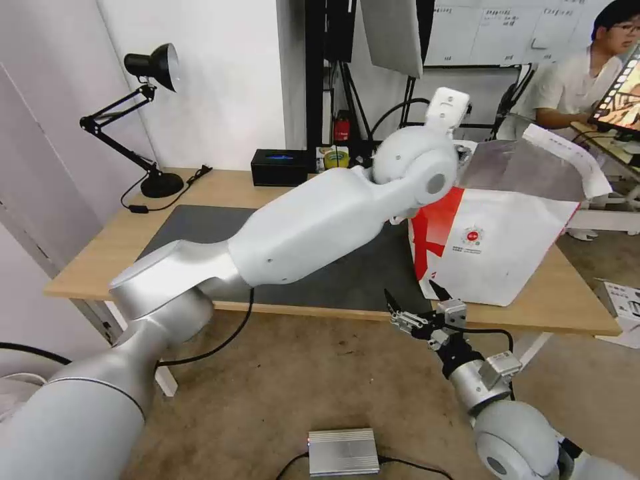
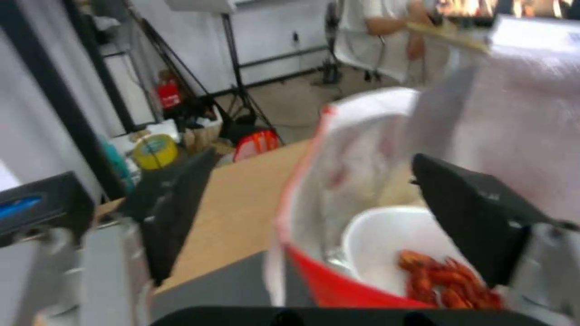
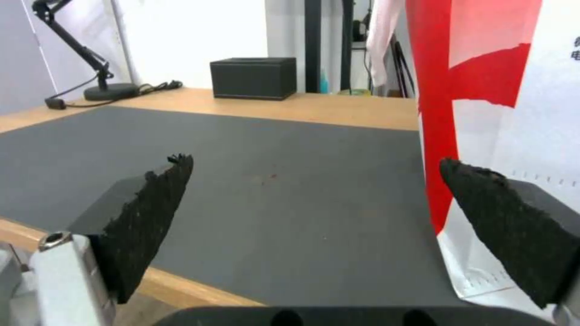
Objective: Pick up the trash from the table and place it into the takeout bag.
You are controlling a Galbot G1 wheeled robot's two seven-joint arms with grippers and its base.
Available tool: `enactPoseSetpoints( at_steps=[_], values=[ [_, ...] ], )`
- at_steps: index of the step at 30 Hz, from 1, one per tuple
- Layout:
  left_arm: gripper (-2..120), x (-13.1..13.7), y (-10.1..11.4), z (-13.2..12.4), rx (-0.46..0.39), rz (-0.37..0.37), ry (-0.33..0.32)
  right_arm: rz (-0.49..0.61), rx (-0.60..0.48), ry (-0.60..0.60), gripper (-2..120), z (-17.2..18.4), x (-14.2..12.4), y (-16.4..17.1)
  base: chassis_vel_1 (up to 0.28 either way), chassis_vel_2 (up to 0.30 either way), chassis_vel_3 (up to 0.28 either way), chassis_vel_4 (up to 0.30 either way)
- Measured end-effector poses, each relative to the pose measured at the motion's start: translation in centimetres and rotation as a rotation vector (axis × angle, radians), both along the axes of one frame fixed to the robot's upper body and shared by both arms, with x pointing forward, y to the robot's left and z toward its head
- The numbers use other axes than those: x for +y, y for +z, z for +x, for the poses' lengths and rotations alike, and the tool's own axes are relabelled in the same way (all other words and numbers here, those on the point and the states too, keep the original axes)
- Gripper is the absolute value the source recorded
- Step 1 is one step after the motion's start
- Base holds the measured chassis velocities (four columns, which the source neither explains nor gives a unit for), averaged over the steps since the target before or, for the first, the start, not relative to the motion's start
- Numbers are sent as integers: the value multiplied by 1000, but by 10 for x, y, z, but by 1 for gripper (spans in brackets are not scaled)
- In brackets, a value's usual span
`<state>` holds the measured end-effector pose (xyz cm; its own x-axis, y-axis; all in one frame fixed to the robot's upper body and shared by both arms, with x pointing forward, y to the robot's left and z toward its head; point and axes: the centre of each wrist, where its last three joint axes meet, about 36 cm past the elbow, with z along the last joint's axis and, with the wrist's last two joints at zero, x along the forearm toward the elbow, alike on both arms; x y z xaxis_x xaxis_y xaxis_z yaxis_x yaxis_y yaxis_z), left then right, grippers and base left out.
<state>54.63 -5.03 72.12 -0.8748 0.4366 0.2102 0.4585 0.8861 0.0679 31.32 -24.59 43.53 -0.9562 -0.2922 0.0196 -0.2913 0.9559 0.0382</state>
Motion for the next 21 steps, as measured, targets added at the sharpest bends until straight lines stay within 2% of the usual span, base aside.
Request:
enactPoseSetpoints(
  at_steps=[1,2,4,5,8,9,11,12,14,15,18,19,21],
  values=[
    [98,13,-1,2,-5,-29,8,0,0,0,100,0,0,0,0,0,0,0],
    [98,13,-1,2,-5,-29,8,0,0,0,100,0,0,0,0,0,0,0],
    [99,45,-5,3,-22,-96,31,0,0,0,100,0,0,0,0,0,0,0],
    [99,45,-5,3,-22,-96,31,0,0,0,100,0,0,0,0,0,0,0],
    [100,116,-27,-3,-57,-199,71,0,0,0,100,0,0,0,0,0,0,0],
    [100,116,-27,-3,-57,-199,71,0,0,0,100,0,0,0,0,0,0,0],
    [100,152,-50,-14,-75,-203,85,0,0,0,100,0,0,0,0,0,0,0],
    [100,152,-50,-14,-75,-203,85,0,0,0,100,0,0,0,0,0,0,0],
    [100,200,-78,-31,-109,-193,90,0,0,0,100,0,0,0,0,0,0,0],
    [100,200,-78,-31,-109,-193,90,0,0,0,100,0,0,0,0,0,0,0],
    [100,252,-107,-57,-152,-225,114,0,0,0,100,0,0,0,0,0,0,0],
    [100,252,-107,-57,-152,-225,114,0,0,0,100,0,0,0,0,0,0,0],
    [100,277,-131,-76,-189,-243,126,0,0,0,100,0,0,0,0,0,0,0]
  ],
)
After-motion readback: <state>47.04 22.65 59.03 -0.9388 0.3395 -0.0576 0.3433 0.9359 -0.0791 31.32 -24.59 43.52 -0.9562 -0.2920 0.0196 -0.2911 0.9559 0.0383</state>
